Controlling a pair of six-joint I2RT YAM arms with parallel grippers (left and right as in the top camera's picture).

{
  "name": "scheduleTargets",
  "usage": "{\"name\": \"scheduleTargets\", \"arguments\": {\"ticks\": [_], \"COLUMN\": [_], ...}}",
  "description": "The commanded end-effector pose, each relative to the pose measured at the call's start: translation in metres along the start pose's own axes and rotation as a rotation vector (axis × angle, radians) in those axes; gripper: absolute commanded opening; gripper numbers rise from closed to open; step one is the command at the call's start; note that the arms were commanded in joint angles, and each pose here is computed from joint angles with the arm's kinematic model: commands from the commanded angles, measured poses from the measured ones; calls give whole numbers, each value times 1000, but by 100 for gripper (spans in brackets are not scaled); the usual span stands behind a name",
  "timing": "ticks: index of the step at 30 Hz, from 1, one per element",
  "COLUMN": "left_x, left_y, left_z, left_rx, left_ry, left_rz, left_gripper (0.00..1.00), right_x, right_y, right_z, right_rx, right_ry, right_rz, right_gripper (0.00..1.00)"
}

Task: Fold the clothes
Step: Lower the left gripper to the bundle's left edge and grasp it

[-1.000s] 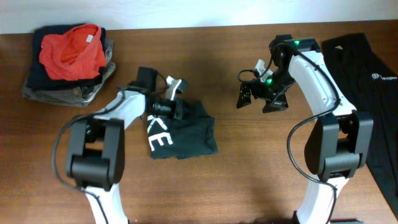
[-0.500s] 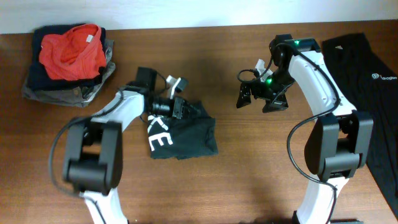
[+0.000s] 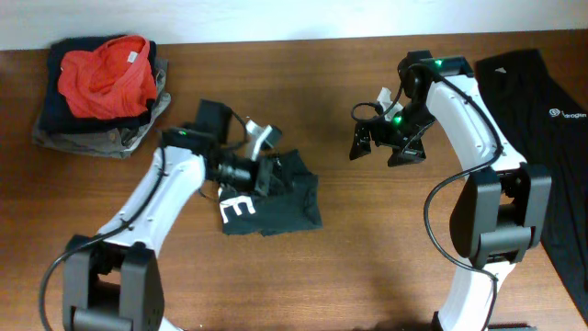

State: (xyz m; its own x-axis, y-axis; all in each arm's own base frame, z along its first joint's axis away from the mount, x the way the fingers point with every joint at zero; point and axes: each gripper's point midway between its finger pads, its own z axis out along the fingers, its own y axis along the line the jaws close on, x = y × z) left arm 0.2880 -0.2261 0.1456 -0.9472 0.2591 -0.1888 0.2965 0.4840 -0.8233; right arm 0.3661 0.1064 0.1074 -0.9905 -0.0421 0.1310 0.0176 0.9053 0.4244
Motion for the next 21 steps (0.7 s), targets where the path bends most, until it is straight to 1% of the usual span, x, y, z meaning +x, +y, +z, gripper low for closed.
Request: {"name": "scheduleTargets", "arguments": {"ticks": [1, 3, 7, 11, 14, 15, 18, 20, 21], "left_x": [26, 33, 38, 49, 54, 54, 52, 47, 43], "left_y": [20, 37, 80, 103, 116, 118, 120, 106, 92], "left_z": [22, 34, 45, 52, 55, 56, 55, 52, 49], "left_rx": [-19, -24, -107, -107, -109, -103, -94, -46, 10], "left_ry": [62, 41, -35, -62, -57, -56, -63, -71, -76], "left_rz": [-35, -50, -105, -153, -194, -201, -199, -164, -119], "left_gripper": [22, 22, 29, 33, 33, 32, 20, 16, 14], "right_x": [-1, -1, -1, -1, 0, 0, 0, 0, 0], "right_y": [10, 10, 10, 10, 11, 12, 15, 15, 15], "right_z": [-14, -14, -14, -14, -14, -14, -14, -14, -14], "right_rx": [-18, -18, -19, -19, -25, -35, -53, -52, -52], "right_ry": [-44, -44, -43, -40, -40, -39, -38, -38, -39], "right_rz": [-29, -30, -29, -28, -28, -28, -29, -30, -33], "right_gripper": [99, 99, 99, 99, 99, 99, 99, 99, 99]}}
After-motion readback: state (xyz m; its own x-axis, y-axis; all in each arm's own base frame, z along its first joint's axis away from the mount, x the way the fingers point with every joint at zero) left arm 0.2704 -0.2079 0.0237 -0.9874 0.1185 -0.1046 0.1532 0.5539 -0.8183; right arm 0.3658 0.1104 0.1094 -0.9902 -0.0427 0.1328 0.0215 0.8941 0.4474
